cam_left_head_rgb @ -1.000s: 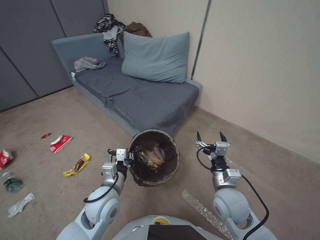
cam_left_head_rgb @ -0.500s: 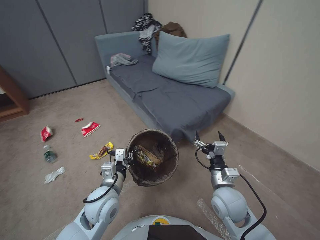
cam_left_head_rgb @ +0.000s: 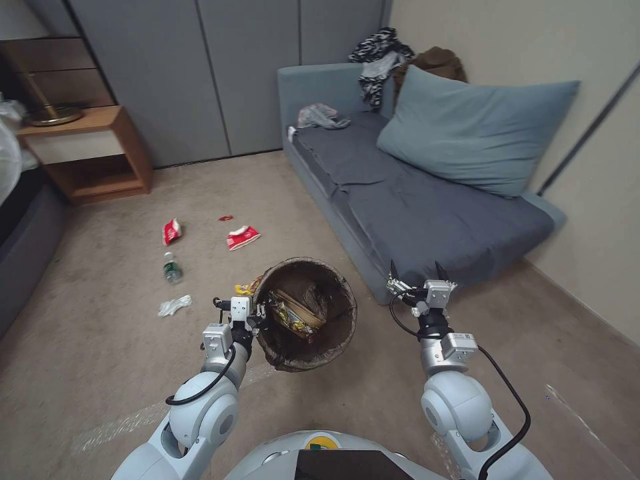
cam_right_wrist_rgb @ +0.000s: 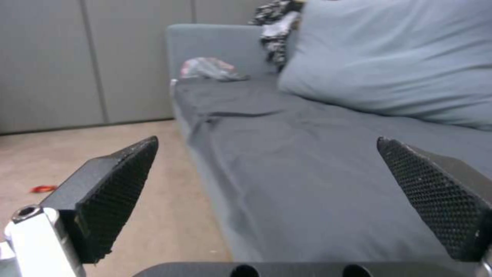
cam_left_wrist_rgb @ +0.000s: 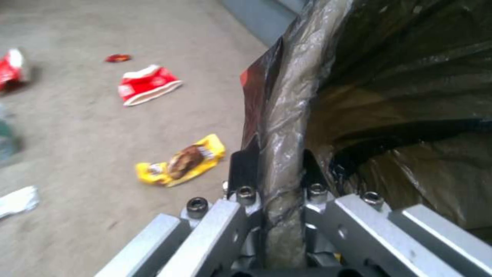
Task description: Pick up the trash bin, then pick up the garbage from the floor and place it into the trash bin.
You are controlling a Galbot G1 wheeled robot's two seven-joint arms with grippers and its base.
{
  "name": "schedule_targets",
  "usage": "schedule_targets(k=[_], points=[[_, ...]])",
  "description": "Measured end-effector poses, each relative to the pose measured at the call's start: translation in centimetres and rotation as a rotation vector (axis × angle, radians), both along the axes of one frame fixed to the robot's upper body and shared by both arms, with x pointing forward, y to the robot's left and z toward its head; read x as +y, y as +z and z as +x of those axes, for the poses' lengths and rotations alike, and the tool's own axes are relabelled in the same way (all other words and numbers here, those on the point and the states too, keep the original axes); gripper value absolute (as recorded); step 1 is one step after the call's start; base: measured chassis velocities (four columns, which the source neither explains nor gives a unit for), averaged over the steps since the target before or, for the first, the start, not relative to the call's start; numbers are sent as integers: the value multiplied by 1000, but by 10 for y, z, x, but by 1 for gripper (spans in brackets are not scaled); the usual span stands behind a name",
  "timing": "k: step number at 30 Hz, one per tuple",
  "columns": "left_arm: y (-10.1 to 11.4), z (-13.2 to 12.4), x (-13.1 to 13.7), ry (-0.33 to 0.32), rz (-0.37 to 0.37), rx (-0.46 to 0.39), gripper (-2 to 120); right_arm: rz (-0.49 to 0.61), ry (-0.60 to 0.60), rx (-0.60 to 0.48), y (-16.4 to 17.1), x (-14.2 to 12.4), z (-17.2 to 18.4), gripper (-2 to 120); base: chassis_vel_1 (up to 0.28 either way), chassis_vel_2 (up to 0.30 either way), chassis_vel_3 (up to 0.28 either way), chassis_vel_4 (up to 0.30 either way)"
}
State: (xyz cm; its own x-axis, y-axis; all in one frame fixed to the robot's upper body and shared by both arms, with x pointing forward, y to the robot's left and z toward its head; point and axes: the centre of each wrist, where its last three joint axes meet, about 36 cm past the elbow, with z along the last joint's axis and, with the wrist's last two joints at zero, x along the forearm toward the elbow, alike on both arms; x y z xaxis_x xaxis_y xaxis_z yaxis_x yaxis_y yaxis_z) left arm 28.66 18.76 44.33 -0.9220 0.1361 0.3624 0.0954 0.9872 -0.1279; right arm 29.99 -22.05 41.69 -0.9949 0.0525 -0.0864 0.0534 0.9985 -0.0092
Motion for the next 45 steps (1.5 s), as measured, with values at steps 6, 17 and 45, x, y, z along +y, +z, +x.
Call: schedule_targets(k=[6, 17, 45], points=[[-1, 0, 0, -2, 1, 2, 0, 1, 0, 2, 0, 1, 0, 100, 125, 134, 121, 125], [-1, -1, -1, -2, 1, 4, 0, 8, -1, 5, -1, 3, -1, 100, 125, 124, 124, 121], [-2, 0, -3, 6, 8, -10, 0, 33, -40, 18, 2, 11, 2, 100, 65, 71, 70, 66]])
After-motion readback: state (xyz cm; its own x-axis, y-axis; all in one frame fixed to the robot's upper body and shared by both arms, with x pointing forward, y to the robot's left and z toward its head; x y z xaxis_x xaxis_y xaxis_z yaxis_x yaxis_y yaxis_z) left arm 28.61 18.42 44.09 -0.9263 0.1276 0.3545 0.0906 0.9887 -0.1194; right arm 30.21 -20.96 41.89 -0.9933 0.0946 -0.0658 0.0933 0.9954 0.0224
